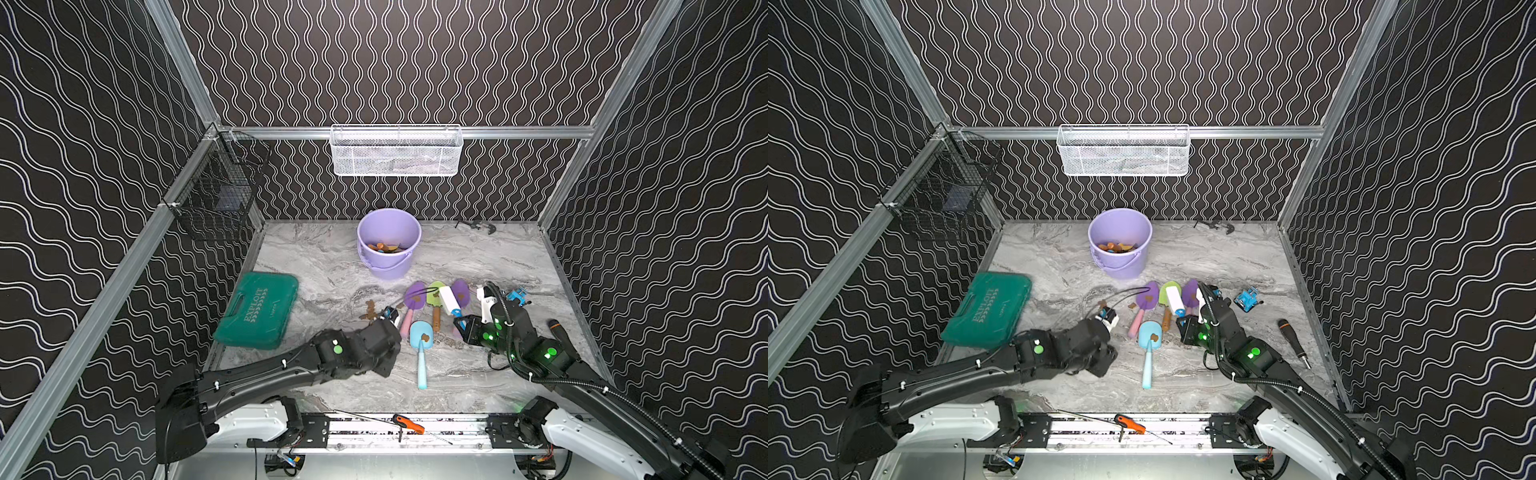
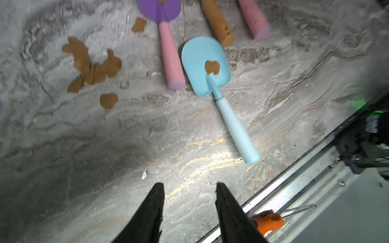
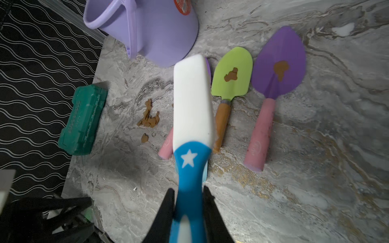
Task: Brush the soil off the hand trowel and place it into the bucket
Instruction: Pick up the hand trowel from the center of the board.
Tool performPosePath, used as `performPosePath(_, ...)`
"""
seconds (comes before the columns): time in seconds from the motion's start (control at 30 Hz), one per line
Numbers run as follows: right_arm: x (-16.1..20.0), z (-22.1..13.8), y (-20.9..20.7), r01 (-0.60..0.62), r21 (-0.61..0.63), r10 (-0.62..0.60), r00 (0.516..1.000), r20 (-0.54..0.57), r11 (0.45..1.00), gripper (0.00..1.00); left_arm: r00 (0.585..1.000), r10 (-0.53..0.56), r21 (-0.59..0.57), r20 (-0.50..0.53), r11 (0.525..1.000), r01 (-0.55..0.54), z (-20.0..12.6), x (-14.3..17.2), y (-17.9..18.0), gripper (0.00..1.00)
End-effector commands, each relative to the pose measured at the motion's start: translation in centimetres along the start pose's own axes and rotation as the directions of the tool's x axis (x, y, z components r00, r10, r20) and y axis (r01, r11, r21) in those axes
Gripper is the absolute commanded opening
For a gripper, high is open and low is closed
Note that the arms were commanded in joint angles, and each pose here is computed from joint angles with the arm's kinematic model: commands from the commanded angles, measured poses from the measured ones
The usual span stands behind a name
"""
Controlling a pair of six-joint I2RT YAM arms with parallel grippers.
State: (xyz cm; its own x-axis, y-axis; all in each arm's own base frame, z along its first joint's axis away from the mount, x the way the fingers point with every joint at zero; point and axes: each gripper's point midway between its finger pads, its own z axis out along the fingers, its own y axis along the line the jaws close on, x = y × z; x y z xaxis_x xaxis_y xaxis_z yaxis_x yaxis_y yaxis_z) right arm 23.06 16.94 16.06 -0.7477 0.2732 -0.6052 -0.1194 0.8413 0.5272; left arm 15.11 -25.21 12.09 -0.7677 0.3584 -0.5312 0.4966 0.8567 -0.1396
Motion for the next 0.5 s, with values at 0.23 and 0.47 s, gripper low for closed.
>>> performPosePath(0.23, 0.7, 0.2, -0.5, -0.033, 0.012, 0.033, 0.999, -0.018, 0.999, 0.00, 0.999, 0.000, 0.100, 0.046, 0.995, -0.005, 2.8, 0.4, -6.7, 0.58)
performPosePath(0.47, 1.3, 0.3, -0.3, -0.038, -0.016, 0.037, 0.999, -0.037, 0.999, 0.00, 0.999, 0.010, 0.077, 0.041, 0.997, -0.013, 4.7, 0.7, -7.6, 0.61)
